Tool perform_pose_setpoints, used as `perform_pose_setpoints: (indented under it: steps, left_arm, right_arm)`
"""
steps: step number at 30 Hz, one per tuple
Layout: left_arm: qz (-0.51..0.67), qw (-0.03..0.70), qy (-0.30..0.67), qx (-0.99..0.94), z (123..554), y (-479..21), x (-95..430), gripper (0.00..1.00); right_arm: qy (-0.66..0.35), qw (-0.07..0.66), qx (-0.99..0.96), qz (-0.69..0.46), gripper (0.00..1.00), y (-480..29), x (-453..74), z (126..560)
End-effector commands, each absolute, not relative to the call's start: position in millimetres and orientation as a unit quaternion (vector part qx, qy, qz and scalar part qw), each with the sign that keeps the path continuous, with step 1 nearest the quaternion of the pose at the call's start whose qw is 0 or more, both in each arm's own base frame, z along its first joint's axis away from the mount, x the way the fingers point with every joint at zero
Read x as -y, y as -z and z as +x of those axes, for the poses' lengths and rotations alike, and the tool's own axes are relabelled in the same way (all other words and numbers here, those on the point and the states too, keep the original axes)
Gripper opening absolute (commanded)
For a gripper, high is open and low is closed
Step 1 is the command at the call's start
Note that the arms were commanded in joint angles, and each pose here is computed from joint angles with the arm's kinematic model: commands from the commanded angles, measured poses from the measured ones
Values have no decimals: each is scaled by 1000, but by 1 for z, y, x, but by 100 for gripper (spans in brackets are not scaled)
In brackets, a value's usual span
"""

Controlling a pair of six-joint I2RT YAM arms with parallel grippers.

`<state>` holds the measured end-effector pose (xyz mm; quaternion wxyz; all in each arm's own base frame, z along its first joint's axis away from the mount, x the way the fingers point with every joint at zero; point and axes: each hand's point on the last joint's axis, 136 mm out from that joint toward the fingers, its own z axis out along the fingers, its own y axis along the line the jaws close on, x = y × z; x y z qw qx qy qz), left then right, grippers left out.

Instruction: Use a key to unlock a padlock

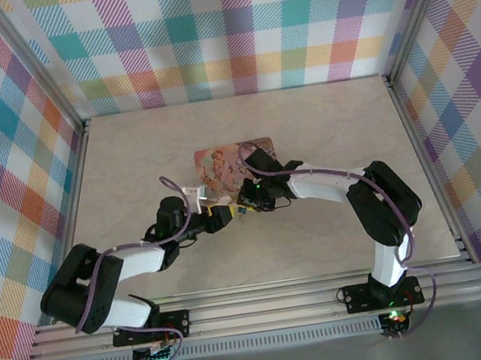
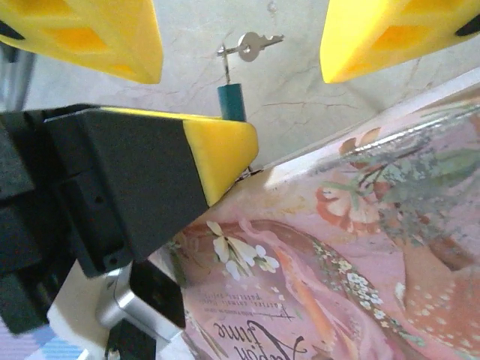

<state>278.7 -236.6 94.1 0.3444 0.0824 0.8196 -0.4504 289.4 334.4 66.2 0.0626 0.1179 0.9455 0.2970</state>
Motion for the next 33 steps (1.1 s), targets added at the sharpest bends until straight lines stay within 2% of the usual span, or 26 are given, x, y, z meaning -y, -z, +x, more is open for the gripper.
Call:
perform_pose_setpoints:
  steps: [1, 4, 21, 33]
  left_arm:
    - [81, 308, 516, -795, 271, -97, 252, 49]
    - [63, 305, 530, -789, 275, -90, 254, 45]
    - [67, 292, 508, -807, 264, -68, 256, 37]
    - [78, 288, 517, -802, 261, -72, 271, 31]
  right_arm:
    - [-286, 0, -946, 151, 0, -54, -326, 266]
    - [-287, 0, -946, 152, 0, -54, -326, 266]
    - [-290, -1, -944, 158, 0, -54, -328, 269]
    - [-294, -4, -942, 161, 0, -51, -329, 268]
